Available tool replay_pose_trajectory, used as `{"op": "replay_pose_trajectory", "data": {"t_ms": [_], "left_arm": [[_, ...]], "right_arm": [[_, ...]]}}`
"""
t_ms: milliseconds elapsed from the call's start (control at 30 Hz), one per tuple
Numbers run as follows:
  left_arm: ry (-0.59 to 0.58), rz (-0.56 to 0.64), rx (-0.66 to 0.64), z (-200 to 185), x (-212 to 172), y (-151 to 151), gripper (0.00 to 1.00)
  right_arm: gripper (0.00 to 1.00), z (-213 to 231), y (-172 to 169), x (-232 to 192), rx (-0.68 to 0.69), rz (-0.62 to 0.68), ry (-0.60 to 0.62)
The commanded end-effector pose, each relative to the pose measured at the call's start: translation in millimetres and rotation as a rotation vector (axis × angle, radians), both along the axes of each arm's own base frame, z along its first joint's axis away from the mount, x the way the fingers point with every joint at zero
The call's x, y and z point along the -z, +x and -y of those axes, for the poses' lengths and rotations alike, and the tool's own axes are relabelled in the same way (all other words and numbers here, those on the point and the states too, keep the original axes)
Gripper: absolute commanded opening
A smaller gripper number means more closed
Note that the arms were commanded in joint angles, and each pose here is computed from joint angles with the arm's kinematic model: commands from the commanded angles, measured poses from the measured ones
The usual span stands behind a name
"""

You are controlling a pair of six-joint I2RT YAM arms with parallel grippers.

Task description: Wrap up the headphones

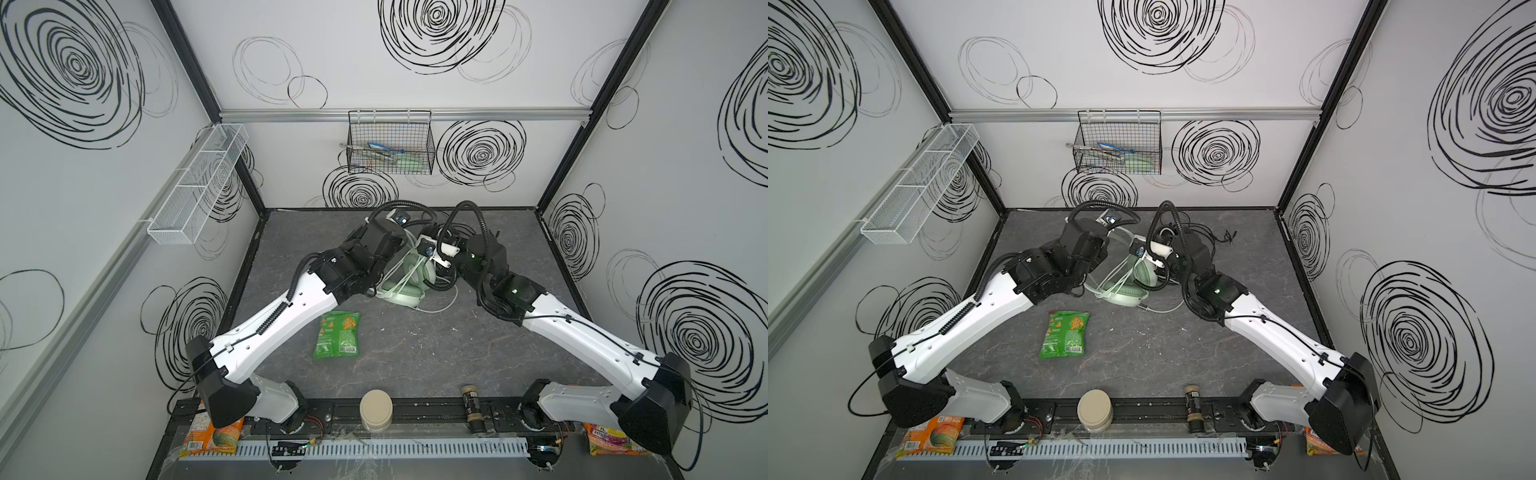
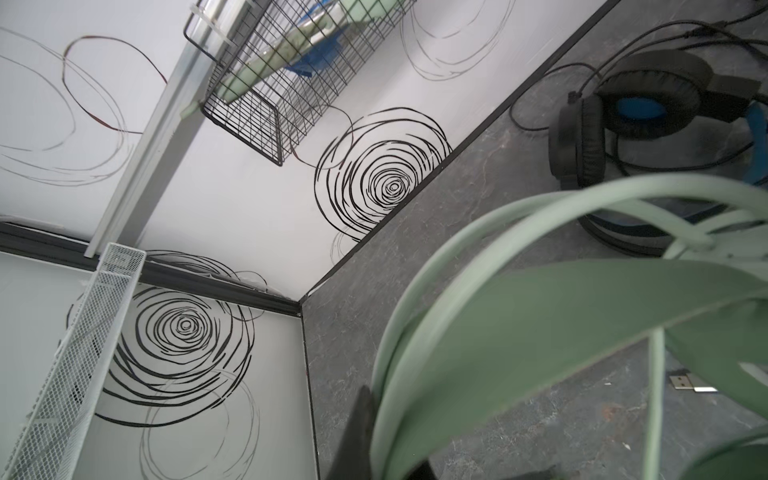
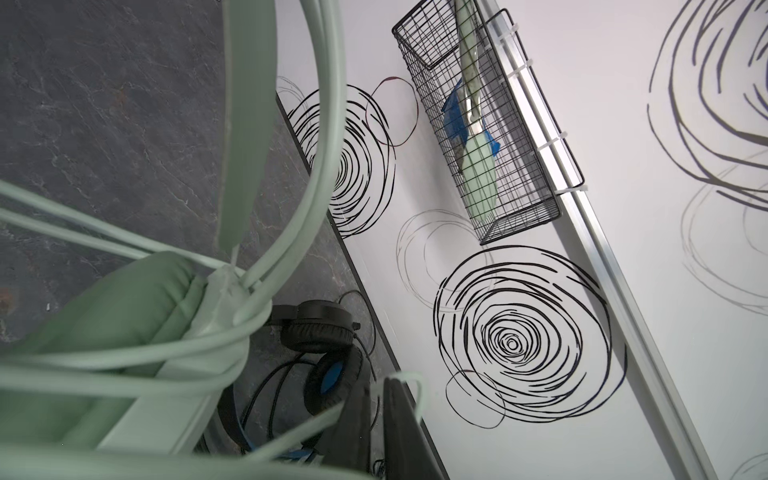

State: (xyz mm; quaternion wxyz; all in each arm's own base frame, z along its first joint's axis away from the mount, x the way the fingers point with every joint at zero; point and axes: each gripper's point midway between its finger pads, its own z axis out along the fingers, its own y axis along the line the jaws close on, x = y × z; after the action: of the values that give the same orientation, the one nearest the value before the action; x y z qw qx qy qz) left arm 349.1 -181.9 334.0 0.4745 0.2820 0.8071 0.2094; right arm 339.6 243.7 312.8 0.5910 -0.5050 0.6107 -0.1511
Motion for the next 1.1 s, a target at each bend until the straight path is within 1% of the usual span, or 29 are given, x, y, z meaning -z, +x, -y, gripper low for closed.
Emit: {"op": "replay_pose_trajectory", "data": {"t_ms": [0,100,233,400,533,600,733,833,933,1067], "left_arm": [[-0.178,0.011,0.046,6.8,-23.3,-4.3,0.0],[-0.288,-0.034,0.105,17.2,-23.1,-12.6,0.0],[-0.399,-0.102,0.172,30.4,-19.4,-30.3,0.0],[-0.462,-0.159,0.251,37.9,-16.3,-54.1,0.0],[-0.495,-0.179,0.319,41.1,-23.0,-69.4,0.0],[-0.534,-0.174,0.368,45.1,-34.2,-77.3,0.0],[-0.667,-0.147,0.477,52.5,-66.8,-91.8,0.0],[-0.768,-0.152,0.519,54.2,-88.2,-97.9,0.0],[-0.874,-0.155,0.596,62.2,-111.0,-110.5,0.0],[-0.96,-0.134,0.652,62.3,-137.8,-115.2,0.0]], "right_arm": [[0.14,12.2,15.1,-33.2,0.061,0.075,0.097],[0.14,18.8,25.6,-45.1,0.072,0.091,0.138],[0.14,28.6,37.7,-62.0,0.093,0.111,0.207],[0.15,31.6,42.1,-68.1,0.08,0.091,0.283],[0.15,38.1,40.7,-72.5,0.066,0.055,0.364],[0.16,43.2,40.5,-73.3,0.059,0.037,0.397],[0.16,48.4,39.8,-74.6,0.047,0.019,0.445],[0.17,48.1,40.0,-72.7,0.043,0.015,0.442],[0.16,47.7,37.5,-74.3,0.03,0.02,0.443],[0.17,47.8,34.4,-76.5,0.009,0.011,0.484]]}}
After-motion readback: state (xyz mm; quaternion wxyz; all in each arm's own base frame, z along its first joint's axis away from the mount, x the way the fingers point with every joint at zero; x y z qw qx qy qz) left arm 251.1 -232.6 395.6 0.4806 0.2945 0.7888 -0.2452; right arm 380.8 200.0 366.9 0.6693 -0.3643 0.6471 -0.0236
